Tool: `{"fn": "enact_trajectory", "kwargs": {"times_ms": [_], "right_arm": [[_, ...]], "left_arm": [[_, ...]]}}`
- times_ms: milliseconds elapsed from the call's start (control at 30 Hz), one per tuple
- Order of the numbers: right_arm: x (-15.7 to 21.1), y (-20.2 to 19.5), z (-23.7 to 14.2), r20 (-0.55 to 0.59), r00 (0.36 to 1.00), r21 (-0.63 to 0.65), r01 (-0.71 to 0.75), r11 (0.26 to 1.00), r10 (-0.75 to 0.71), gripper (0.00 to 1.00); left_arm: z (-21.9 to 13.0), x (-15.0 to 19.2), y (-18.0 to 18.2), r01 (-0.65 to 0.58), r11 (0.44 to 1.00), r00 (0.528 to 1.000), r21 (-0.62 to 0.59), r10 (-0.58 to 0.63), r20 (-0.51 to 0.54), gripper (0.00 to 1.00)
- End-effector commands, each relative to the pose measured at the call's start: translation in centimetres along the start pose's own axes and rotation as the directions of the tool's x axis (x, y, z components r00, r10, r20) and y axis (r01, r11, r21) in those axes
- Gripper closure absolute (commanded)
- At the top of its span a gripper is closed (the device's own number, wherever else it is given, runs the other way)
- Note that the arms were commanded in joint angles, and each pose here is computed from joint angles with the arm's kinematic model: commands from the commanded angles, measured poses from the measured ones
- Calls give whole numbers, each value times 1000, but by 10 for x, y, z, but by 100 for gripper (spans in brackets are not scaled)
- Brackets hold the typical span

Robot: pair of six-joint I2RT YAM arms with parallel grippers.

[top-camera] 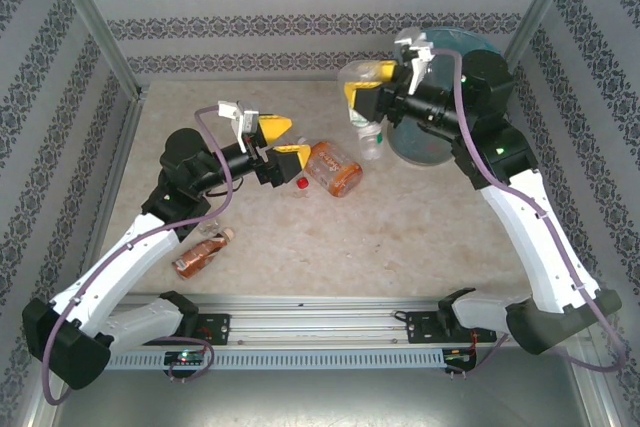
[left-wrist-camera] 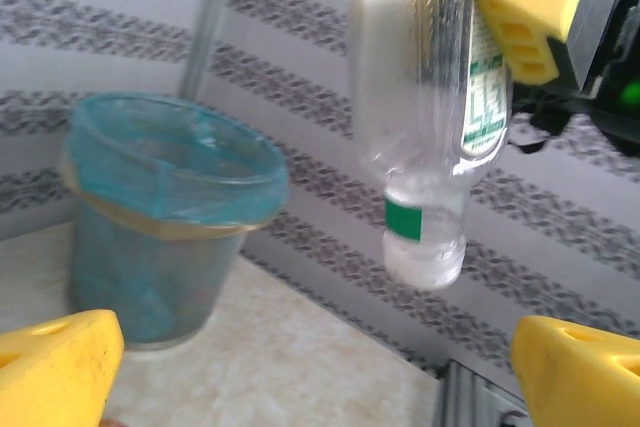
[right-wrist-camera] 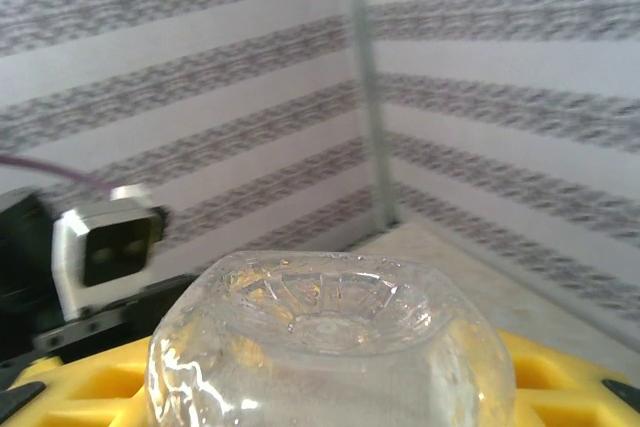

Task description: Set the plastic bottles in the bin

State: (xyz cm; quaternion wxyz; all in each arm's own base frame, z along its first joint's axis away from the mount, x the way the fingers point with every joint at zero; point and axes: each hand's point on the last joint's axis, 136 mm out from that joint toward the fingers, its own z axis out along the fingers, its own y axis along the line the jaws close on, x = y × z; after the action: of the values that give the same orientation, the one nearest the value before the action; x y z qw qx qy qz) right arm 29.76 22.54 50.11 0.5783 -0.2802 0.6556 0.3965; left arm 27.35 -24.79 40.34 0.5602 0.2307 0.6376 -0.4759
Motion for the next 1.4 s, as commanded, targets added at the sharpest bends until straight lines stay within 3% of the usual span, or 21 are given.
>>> {"fn": "enact_trajectory", "kwargs": {"times_ms": [0, 267, 467, 767, 1167, 1367], "right_arm": [[-16, -48, -17, 55, 998, 217, 30, 976, -43, 66], [-36, -131, -45, 93, 986, 543, 65, 837, -137, 66], [-51, -180, -54, 32, 960, 728, 168, 665, -278, 66], [-36, -250, -46, -46, 955, 828, 201, 524, -293, 66], [40, -348, -70, -135, 978, 915, 185, 358, -162, 63], [65, -384, -78, -153, 981, 933, 182, 310, -116, 62]], "left_arm": [[-5, 10, 26, -15, 990, 999, -142, 11, -30, 0], [-5, 24, 43, 5, 979, 999, -203, -13, -38, 0], [-1, 31, 50, 0, 976, 998, -218, -14, -65, 0], [2, 34, 56, -3, 971, 996, -238, -18, -85, 0], [-2, 44, 63, -20, 961, 992, -276, -15, -125, 0], [-5, 49, 67, -17, 955, 992, -296, -22, -127, 0]]}}
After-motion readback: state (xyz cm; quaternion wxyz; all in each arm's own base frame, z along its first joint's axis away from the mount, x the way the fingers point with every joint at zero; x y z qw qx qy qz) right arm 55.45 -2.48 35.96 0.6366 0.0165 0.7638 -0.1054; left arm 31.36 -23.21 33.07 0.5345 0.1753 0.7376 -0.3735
